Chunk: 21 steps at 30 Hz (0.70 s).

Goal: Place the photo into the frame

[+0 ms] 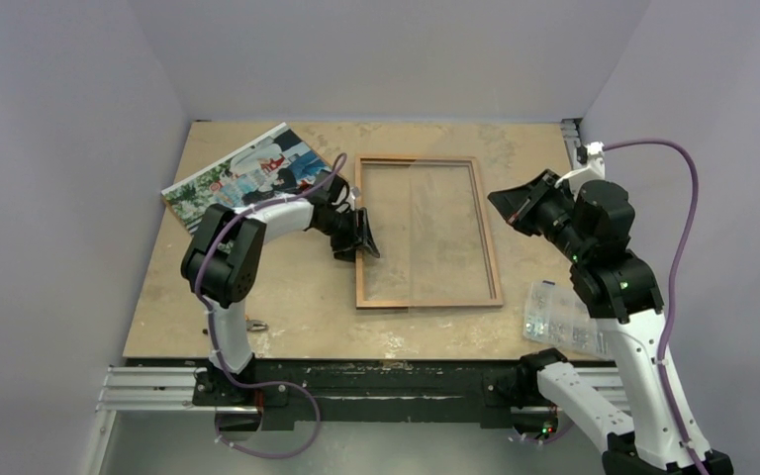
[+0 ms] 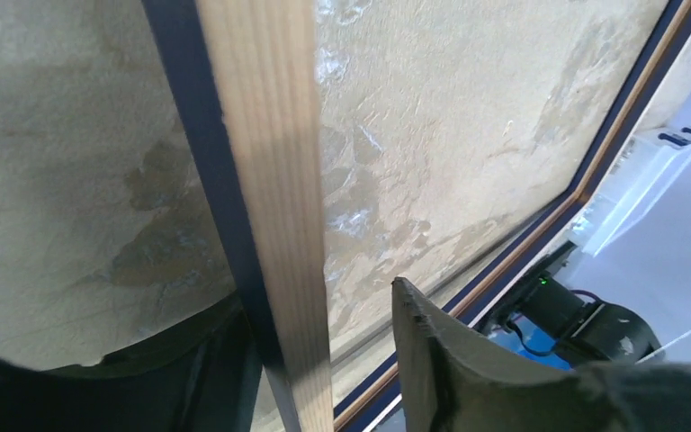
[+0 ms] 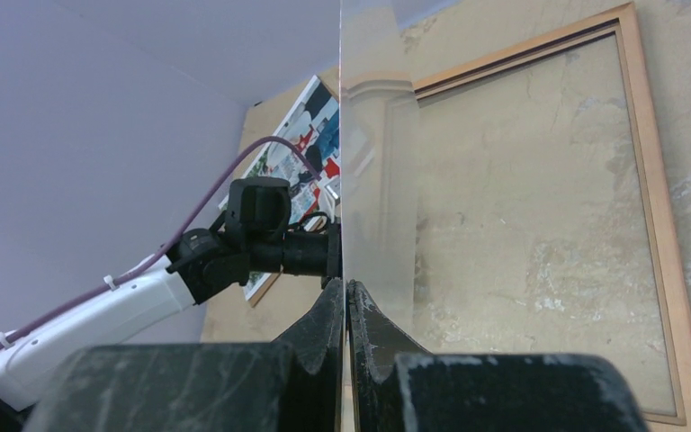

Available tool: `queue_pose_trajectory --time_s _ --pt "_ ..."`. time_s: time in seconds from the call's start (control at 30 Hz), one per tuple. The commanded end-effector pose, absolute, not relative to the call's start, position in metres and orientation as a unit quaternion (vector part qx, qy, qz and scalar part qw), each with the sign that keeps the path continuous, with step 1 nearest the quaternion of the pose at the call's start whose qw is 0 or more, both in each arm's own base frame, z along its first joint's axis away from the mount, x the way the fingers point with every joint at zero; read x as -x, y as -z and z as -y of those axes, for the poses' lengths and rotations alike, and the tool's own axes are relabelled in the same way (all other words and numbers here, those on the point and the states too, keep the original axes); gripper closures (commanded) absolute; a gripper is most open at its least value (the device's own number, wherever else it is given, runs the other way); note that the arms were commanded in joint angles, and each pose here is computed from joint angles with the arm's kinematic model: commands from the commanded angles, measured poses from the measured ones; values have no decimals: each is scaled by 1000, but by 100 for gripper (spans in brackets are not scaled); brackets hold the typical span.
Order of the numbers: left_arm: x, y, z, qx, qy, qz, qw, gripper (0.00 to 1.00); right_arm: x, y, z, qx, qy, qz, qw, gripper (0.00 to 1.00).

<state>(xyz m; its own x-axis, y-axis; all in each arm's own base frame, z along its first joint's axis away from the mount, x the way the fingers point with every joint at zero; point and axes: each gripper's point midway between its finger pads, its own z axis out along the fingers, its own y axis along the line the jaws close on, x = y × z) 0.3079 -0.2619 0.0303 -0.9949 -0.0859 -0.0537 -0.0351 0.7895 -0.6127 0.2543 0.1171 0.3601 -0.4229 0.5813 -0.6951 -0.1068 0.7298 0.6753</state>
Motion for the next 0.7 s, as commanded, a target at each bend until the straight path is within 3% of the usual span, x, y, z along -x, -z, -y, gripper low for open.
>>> queue_pose_trajectory --time_s 0.0,0.07,0.13,0.33,0.5,0.67 --pt "-310 0 224 34 205 -977 54 43 -253 -372 -115 -148 -336 -760 536 100" --pt "-309 1 216 34 181 -981 58 34 -254 -372 -114 -149 -336 -760 537 100" --pt "-309 1 210 32 165 -984 62 31 -254 -372 -115 -149 -336 -760 536 100" --pt "-308 1 200 29 139 -987 72 31 -255 -368 -116 -149 -337 -762 532 100" --pt "-305 5 200 22 137 -988 72 41 -256 -365 -116 -151 -337 -764 530 100" --pt "-302 16 204 6 135 -989 64 62 -258 -363 -118 -151 -340 -765 526 100"
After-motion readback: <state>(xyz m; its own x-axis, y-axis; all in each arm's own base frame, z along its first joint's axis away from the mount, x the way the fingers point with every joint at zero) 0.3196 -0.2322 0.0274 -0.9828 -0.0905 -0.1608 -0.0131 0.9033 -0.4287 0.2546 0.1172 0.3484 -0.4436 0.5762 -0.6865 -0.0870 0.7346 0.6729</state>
